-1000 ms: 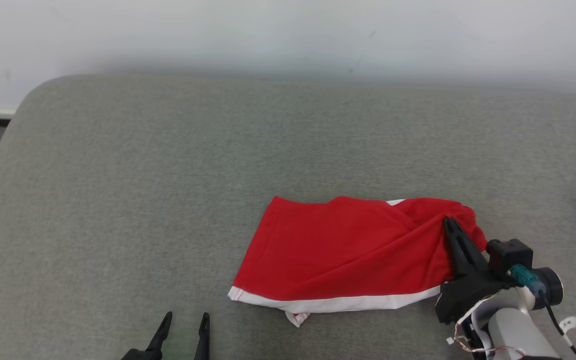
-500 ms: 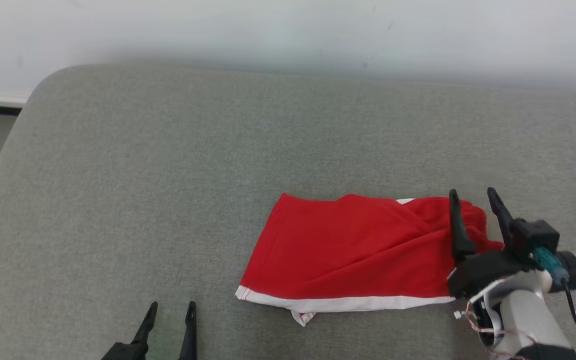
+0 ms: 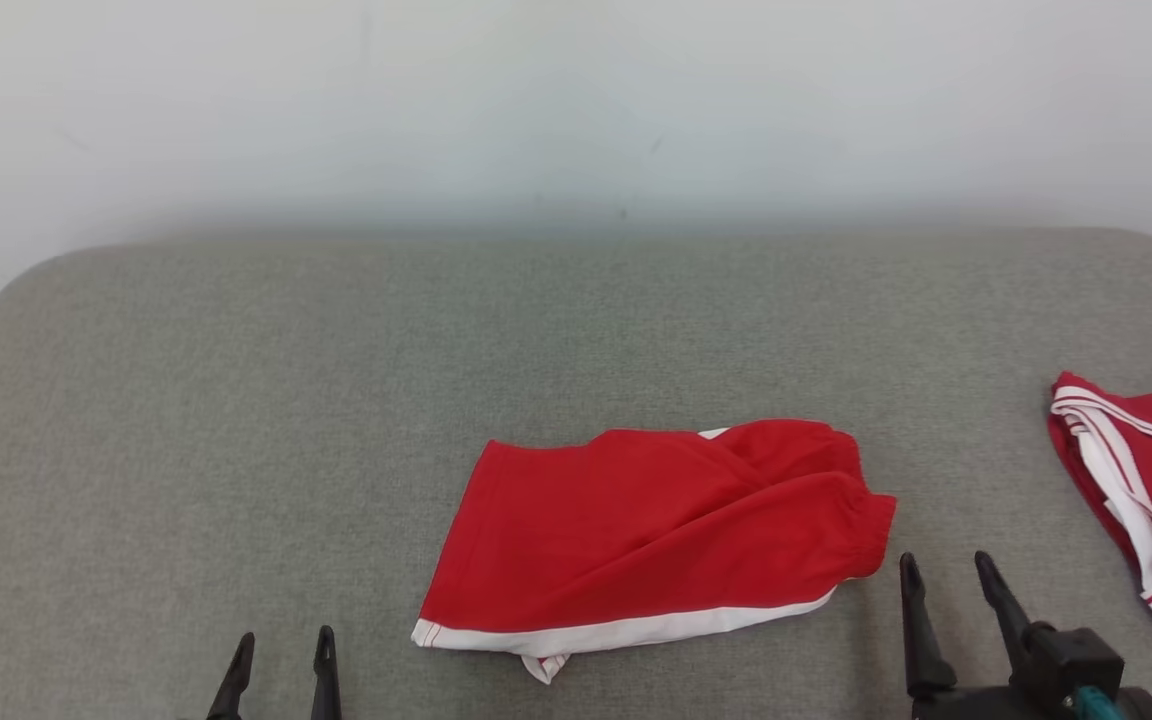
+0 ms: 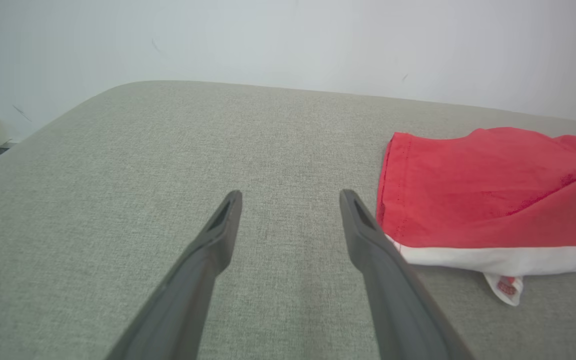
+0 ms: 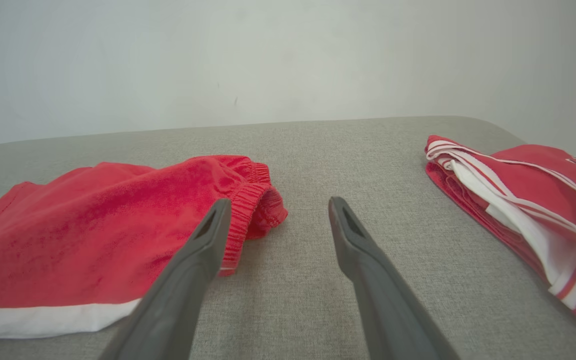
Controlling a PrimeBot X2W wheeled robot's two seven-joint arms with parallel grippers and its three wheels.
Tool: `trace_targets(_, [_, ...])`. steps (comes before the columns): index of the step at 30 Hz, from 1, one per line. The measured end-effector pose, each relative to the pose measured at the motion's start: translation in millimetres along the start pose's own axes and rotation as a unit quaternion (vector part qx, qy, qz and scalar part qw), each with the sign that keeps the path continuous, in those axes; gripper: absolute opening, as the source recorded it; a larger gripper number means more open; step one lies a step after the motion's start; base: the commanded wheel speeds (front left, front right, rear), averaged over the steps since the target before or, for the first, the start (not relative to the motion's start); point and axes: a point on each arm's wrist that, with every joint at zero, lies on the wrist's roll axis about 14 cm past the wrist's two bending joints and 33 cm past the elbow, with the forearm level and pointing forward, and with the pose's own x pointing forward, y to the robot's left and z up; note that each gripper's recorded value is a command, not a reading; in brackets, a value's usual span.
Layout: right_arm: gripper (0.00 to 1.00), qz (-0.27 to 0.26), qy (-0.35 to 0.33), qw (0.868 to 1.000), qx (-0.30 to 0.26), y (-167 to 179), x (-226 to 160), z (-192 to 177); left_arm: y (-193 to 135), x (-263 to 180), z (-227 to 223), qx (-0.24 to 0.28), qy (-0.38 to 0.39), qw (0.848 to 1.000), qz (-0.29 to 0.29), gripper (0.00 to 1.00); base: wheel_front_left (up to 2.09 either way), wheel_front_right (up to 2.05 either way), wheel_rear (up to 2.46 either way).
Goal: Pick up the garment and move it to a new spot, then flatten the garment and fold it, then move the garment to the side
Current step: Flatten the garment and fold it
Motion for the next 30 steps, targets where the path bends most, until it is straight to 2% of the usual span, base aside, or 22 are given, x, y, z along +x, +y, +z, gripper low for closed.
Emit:
trace_targets(19, [1.0, -0.008, -0.025, 1.0, 0.007, 0, -34, 12, 2, -16, 22, 0.025, -0.039, 0.999, -0.002, 1.0, 0.0, 0.0, 0.0])
trace_targets(30, [1.0, 0.009, 0.005, 1.0, 0.011, 11, -31, -6, -13, -12, 9, 0.019, -0.018, 0.999, -0.028, 1.0, 0.0, 0.0, 0.0])
